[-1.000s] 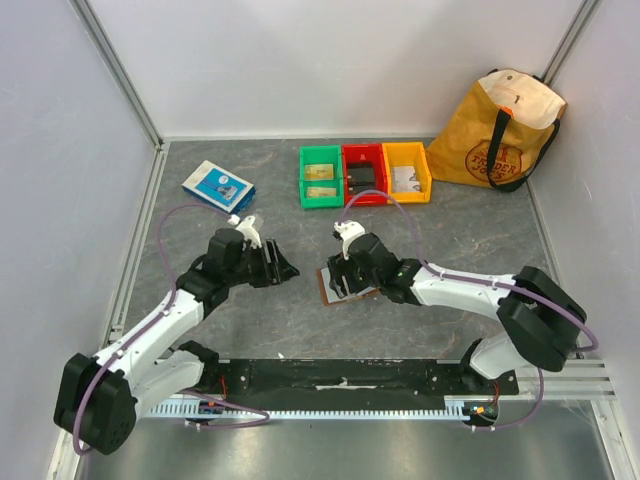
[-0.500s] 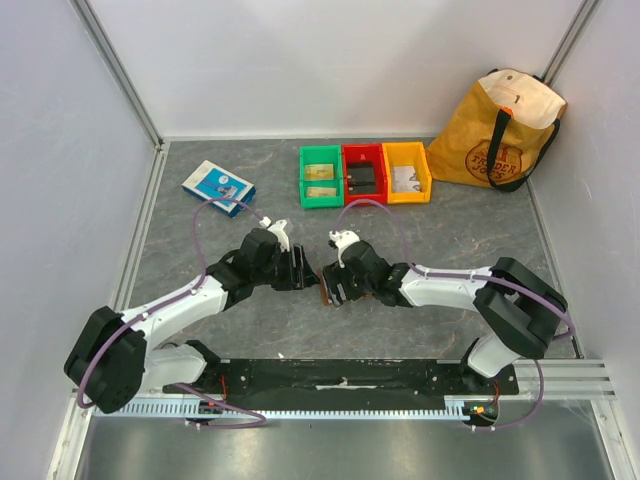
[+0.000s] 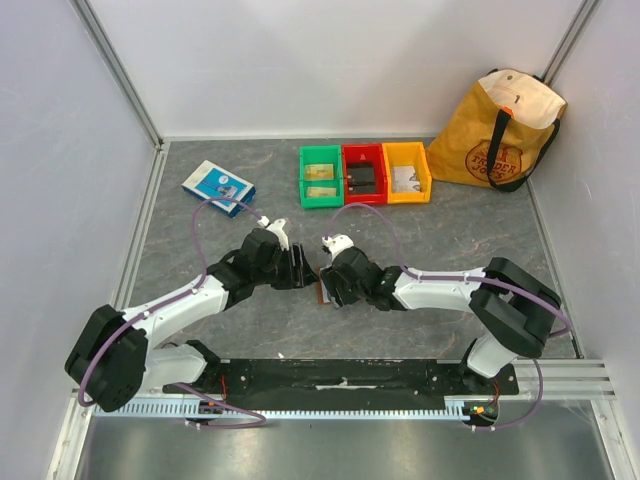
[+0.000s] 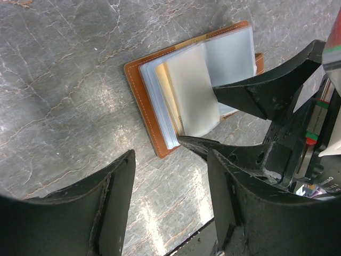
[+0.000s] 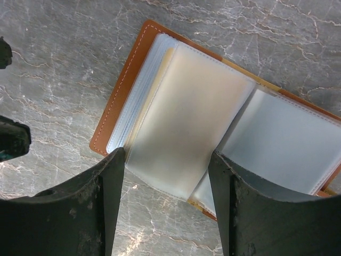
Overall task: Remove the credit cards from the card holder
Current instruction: Remove the credit card from the card holder.
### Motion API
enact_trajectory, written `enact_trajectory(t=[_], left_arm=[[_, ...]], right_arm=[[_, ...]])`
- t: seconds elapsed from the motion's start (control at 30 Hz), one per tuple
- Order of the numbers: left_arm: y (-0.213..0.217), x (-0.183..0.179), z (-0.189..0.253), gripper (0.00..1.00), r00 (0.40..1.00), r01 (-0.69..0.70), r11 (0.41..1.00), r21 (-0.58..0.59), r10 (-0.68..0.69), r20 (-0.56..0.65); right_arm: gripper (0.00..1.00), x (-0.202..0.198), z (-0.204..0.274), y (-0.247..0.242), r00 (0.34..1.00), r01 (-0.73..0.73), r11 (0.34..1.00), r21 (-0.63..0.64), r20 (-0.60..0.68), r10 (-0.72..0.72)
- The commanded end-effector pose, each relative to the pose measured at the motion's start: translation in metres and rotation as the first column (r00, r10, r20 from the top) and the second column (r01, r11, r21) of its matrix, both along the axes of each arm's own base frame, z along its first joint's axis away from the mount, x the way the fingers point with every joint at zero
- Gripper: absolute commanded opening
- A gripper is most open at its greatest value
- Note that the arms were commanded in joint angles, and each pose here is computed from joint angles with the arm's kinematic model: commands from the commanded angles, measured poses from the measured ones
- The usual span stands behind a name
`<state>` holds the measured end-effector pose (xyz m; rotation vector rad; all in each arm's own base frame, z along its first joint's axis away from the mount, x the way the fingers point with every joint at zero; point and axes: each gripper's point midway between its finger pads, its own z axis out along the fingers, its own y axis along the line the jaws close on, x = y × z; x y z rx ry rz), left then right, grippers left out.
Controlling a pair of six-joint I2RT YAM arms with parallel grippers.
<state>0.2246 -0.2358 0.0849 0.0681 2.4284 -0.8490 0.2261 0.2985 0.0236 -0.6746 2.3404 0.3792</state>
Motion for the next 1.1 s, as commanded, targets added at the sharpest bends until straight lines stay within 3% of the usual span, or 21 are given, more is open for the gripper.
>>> enact_trajectory(t=[0.0,0.2,0.47,1.07], left_arm=[[-0.008,0.009,0.011,0.62,0.999,-0.018,0.999,-0.044,0.019,0.03],[-0.02,0.014,0.021,0.62,0.999,-0.018,0.993,-0.119,0.023,0.036],[-0.037,0.02,0.024,0.62,0.999,-0.039,0.973,-0.226,0.04,0.001],[-0.076,0.028,0.004,0.57,0.995,-0.029,0.952,-0.304,-0.001,-0.1]], right_arm=[[0.63,-0.003,0.011,0.005,1.0,-0.022,0.999,0.027,-0.004,0.022],[0.59,-0.003,0.012,0.006,0.997,-0.009,0.985,0.173,-0.079,0.023],[0.58,-0.006,0.014,0.005,0.977,0.01,0.899,0.438,-0.197,0.085],[0.58,-0.007,0.009,-0.002,0.961,0.051,0.842,0.537,-0.256,0.104]])
